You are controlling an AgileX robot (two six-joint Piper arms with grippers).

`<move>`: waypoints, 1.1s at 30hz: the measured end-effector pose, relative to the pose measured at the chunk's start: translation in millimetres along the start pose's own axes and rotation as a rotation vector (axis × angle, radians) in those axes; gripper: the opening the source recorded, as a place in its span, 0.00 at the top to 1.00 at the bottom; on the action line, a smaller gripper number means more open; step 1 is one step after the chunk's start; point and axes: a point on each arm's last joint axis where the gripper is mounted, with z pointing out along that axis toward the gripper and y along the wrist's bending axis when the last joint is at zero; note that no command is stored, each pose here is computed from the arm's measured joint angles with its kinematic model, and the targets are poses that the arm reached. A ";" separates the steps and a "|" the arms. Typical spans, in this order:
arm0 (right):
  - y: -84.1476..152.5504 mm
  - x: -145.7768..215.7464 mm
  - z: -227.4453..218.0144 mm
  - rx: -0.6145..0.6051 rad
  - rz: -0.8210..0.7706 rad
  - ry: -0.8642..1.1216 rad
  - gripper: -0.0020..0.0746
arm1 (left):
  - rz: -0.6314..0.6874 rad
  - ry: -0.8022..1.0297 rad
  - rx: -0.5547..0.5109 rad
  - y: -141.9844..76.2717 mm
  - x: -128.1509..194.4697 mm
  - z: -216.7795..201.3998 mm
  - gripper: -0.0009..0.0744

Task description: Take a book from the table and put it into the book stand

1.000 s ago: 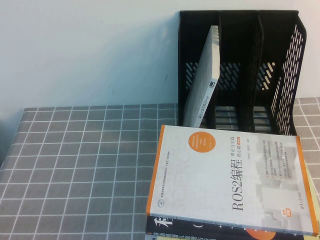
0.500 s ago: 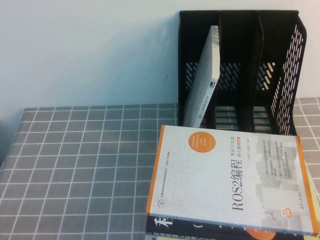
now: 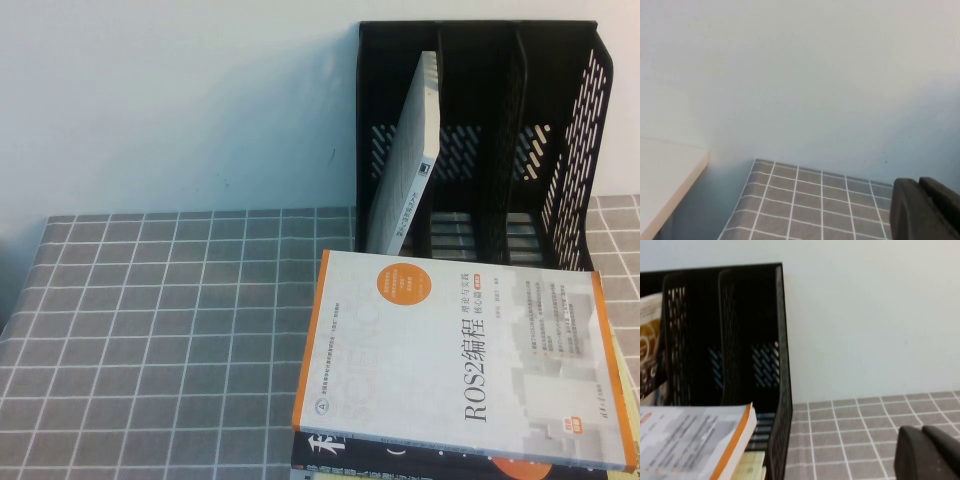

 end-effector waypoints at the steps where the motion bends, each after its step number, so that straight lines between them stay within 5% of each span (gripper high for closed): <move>1: -0.7 -1.8 0.0 0.008 0.003 -0.020 0.98 | -0.010 -0.008 -0.001 0.1 -0.7 0.0 0.99; 15: -2.6 -6.7 -0.3 0.027 0.048 -0.074 0.98 | -0.047 -0.065 -0.009 0.9 -5.9 -0.2 0.99; 24: -16.6 -35.0 -8.5 0.116 0.361 -0.420 0.98 | -0.574 -0.579 0.062 9.3 -48.5 -14.5 0.99; 28: -18.0 -65.0 -19.3 0.101 0.418 -0.591 0.98 | -0.517 -0.792 0.192 1.5 -69.3 -28.5 0.99; 33: -6.4 -133.9 -51.9 0.029 0.246 -0.845 0.98 | -0.371 -0.832 0.312 -24.4 -125.0 -44.8 0.99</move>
